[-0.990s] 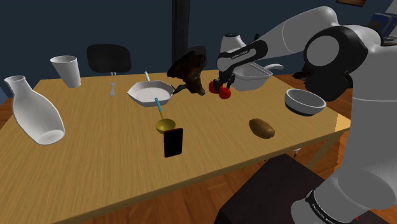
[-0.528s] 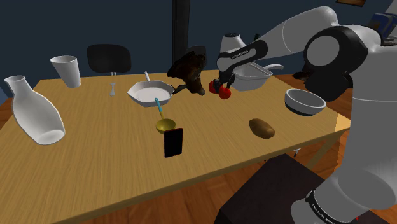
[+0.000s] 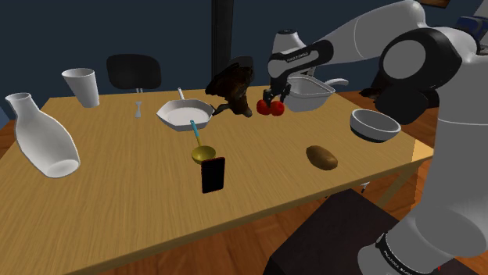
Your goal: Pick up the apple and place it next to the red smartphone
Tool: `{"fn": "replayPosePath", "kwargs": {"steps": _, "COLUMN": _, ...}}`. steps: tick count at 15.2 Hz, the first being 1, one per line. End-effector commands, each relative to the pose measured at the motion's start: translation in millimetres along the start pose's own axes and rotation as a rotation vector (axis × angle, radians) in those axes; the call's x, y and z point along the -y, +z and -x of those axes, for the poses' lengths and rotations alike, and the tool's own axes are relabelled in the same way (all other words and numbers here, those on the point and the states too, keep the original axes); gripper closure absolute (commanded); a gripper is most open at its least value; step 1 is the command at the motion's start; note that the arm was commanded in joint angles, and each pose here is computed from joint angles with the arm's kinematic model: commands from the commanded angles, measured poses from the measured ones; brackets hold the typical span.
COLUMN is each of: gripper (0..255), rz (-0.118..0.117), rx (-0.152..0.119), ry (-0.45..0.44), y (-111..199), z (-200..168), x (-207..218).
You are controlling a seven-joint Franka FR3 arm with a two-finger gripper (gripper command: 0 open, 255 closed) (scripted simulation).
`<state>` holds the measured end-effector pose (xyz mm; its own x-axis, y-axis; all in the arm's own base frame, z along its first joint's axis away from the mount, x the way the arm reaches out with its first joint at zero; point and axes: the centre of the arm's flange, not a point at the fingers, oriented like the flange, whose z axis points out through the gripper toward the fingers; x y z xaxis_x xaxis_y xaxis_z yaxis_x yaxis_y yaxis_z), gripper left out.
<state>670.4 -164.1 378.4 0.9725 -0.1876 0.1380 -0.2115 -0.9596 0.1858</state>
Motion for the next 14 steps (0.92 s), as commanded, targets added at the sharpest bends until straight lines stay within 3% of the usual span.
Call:
{"fn": "replayPosePath", "kwargs": {"steps": 1, "gripper": 255, "rz": 0.0, "rx": 0.0, "ry": 0.0, "y": -9, "z": 0, "x": -2}}
{"fn": "replayPosePath", "kwargs": {"steps": 14, "gripper": 255, "rz": 0.0, "rx": 0.0, "ry": 0.0, "y": -76, "z": -10, "x": -15}}
